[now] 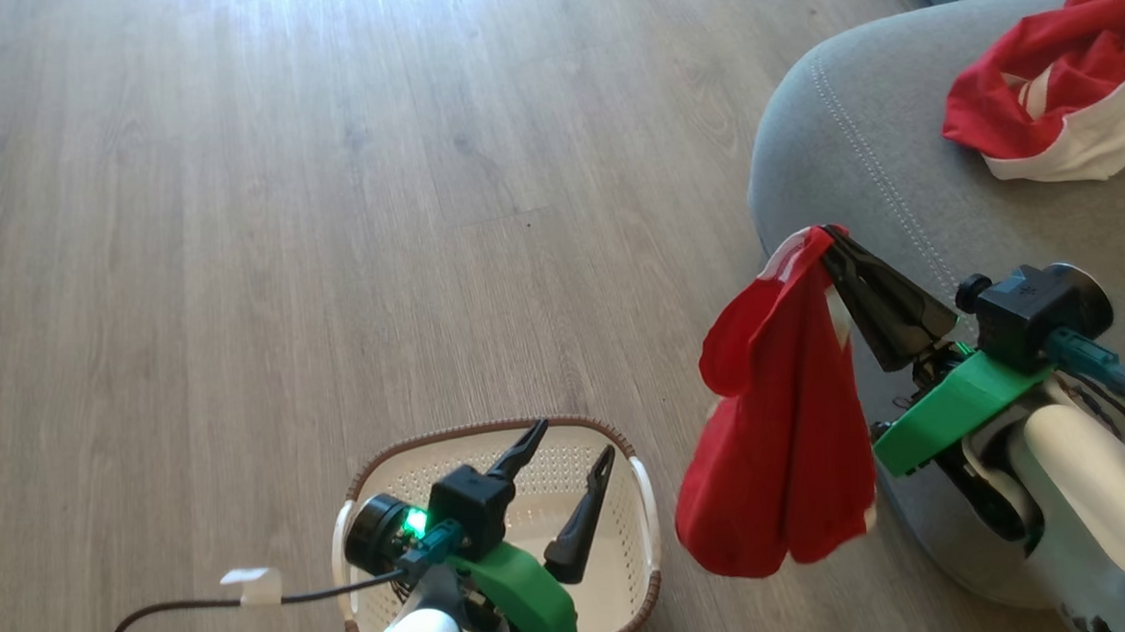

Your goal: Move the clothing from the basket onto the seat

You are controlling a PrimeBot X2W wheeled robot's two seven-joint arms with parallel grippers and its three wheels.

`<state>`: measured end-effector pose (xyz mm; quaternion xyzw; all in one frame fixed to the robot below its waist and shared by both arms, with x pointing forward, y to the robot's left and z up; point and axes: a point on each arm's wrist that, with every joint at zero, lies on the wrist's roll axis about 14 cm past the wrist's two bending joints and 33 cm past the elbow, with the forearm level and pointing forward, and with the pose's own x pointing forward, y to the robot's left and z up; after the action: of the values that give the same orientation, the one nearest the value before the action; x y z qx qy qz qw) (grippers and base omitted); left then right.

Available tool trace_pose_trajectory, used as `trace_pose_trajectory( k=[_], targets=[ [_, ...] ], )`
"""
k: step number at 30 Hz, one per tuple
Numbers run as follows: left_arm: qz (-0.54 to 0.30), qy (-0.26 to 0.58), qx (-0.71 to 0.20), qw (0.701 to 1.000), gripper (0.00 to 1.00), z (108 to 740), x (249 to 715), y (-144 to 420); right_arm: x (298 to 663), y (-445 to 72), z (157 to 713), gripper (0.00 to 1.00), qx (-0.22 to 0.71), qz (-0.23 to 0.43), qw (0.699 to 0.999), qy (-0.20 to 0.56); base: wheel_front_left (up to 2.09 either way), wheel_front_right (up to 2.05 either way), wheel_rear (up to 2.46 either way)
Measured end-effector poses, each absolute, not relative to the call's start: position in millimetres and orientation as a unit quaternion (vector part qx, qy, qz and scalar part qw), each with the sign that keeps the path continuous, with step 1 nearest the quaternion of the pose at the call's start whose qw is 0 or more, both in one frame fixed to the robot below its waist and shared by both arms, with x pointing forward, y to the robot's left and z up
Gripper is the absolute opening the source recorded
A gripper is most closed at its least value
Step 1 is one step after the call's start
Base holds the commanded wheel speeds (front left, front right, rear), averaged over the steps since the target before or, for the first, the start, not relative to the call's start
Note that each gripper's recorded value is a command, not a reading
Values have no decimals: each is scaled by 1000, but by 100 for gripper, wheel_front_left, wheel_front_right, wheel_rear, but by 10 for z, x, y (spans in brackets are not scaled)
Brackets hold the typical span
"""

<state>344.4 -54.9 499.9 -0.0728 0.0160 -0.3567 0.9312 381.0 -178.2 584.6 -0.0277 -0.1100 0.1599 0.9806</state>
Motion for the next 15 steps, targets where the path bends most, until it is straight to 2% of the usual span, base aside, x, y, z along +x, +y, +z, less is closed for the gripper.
trace_pose_trajectory(
  k=[15],
  targets=[
    [-398, 22, -77, 914, 100, 4973, 3402, -833, 3683, -2152, 5894, 0, -33, 107, 987, -116, 0, 0, 0]
  ],
)
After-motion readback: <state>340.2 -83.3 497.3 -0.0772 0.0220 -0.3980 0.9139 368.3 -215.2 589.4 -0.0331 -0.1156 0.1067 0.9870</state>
